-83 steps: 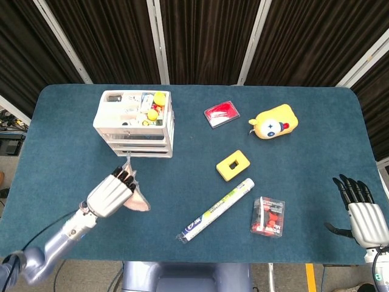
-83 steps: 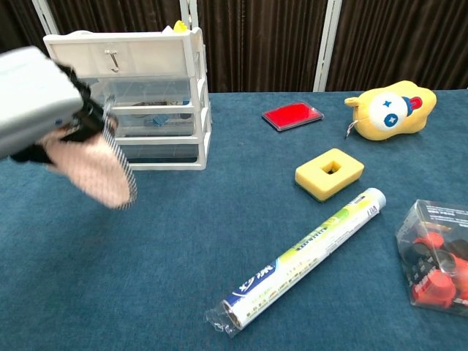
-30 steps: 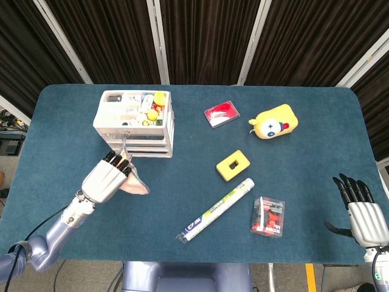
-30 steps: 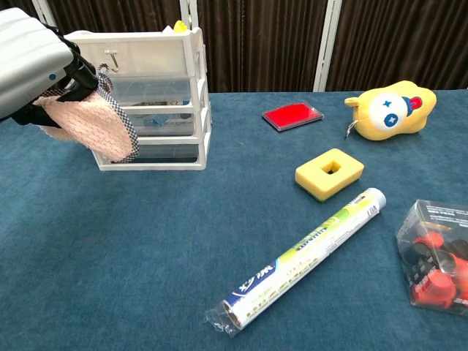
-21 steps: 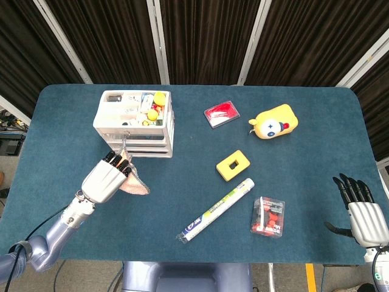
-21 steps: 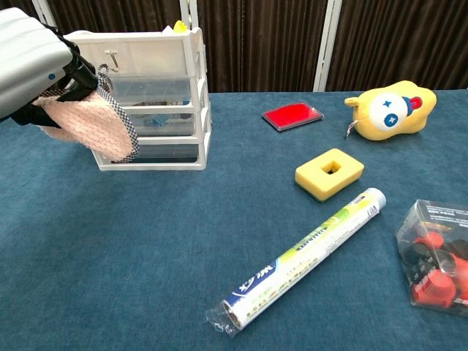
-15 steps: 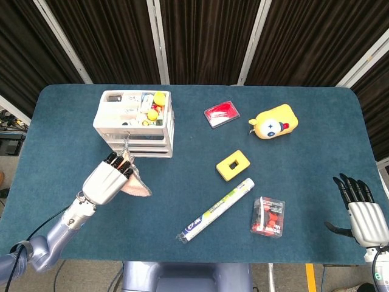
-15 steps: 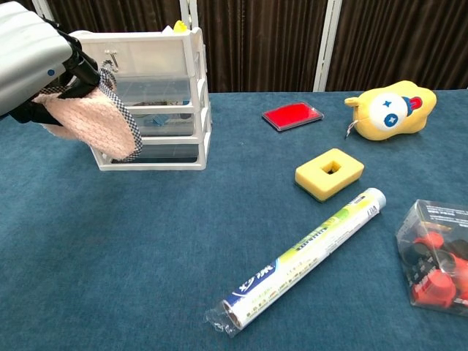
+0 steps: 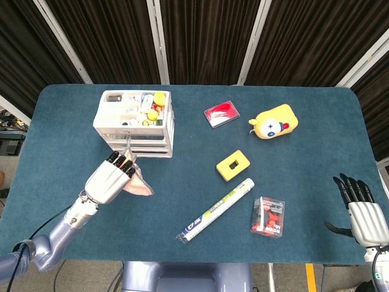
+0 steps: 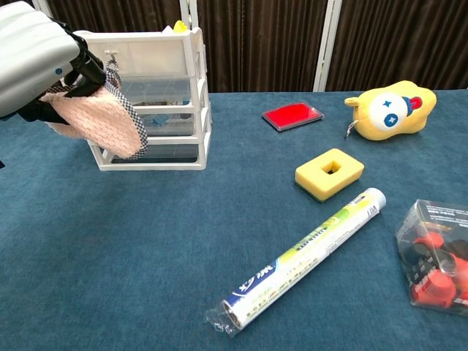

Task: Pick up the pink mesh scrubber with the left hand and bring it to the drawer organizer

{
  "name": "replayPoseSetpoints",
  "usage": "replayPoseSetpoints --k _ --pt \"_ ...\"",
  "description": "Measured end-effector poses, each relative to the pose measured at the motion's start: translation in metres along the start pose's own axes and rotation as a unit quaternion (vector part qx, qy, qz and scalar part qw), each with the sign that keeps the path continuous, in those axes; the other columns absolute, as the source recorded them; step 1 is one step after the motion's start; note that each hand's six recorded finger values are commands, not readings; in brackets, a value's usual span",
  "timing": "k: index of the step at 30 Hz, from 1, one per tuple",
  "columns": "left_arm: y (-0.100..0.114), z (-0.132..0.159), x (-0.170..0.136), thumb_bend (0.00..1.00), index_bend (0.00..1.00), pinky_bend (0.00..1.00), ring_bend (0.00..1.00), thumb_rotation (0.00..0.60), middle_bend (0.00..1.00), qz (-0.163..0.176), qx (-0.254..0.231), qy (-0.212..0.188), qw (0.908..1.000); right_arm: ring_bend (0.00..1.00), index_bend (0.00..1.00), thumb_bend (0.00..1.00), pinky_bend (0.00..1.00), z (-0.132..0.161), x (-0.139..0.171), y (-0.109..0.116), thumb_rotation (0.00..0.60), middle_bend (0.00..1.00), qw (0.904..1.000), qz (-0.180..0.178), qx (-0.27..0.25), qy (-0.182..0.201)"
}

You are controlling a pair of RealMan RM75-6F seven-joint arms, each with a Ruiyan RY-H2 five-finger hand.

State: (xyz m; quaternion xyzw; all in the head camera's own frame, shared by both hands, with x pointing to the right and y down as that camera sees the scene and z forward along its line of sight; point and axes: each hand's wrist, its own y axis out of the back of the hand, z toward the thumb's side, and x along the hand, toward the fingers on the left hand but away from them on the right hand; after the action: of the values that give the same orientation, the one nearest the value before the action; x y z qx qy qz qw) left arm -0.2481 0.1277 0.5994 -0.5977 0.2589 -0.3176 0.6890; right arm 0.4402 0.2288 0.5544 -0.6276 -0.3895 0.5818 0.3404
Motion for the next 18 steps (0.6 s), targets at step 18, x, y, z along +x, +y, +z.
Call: replayPoseSetpoints --k 18 --pt "-0.0075 -0.0052 -0.0052 0.58 0.91 0.56 0.61 0.6 0.72 -0.007 0.0 0.011 0.9999 0.0 0.0 0.0 0.0 0.0001 0.0 0.0 0.6 0.0 1.0 0.0 0.0 0.0"
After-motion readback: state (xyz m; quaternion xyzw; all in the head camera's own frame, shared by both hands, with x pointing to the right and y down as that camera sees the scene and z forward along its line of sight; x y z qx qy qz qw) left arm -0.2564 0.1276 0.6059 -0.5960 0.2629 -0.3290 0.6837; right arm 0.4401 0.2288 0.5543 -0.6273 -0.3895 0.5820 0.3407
